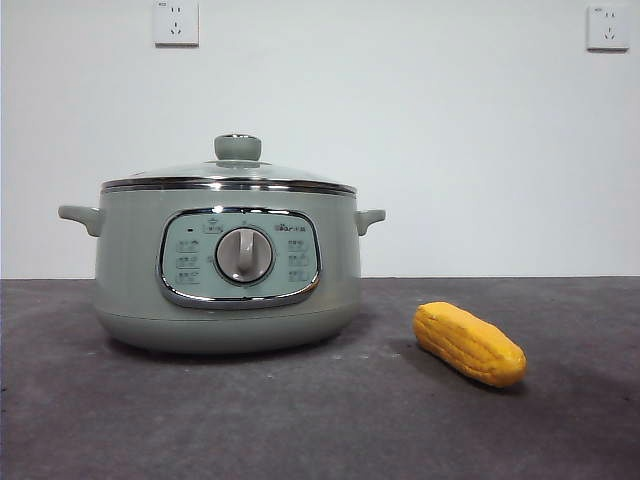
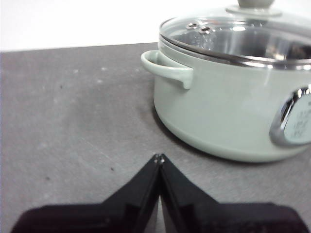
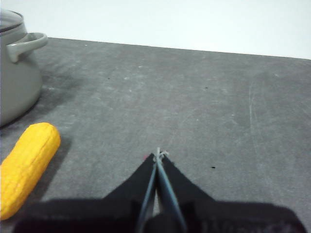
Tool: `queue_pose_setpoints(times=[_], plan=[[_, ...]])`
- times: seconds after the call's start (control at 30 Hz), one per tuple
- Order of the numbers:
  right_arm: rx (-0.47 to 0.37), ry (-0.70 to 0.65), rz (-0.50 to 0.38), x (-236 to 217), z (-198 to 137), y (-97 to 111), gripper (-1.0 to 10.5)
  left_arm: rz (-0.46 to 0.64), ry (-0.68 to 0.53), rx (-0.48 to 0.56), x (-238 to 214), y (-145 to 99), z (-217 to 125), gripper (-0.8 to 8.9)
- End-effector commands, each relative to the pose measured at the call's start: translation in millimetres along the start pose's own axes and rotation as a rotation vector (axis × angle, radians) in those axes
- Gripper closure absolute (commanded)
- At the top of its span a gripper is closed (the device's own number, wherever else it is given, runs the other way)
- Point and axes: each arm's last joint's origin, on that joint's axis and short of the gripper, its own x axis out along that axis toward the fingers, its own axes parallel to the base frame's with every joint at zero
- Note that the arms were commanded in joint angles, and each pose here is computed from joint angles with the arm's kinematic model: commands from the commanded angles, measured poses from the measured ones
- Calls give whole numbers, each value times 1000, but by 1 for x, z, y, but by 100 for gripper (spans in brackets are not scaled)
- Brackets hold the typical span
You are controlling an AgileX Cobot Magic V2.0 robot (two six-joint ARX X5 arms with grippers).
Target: Pick up the corn,open the lid,put the corn in the pot,close the lid
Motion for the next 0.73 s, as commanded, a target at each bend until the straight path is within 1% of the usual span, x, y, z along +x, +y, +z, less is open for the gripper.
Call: queue_pose_setpoints(times=[0.03, 0.13, 0.23, 0.3, 0.4, 0.57, 0.67, 0.73], plan=[[85, 0, 25, 1, -2, 1, 946, 0, 1, -154, 1, 0, -2, 815], [157, -4, 35, 1, -2, 1, 946, -1, 1, -194, 1, 0, -2, 815], [250, -30, 56, 1, 1, 1, 948, -4, -1, -225, 0, 0, -1, 818], [302, -52, 78, -1, 6, 2, 957, -20, -4, -264, -1, -1, 3, 819], [370, -76, 84, -6, 19, 1, 958, -48, -19, -291, -6, -2, 14, 819], [369, -101, 92, -19, 51, 0, 958, -59, -34, -302, -18, -6, 41, 819], [363, -75, 116, -26, 73, 0, 958, -64, -27, -305, -27, -8, 59, 819], [358, -37, 143, -31, 87, 0, 958, -93, -20, -301, -33, -11, 70, 819]])
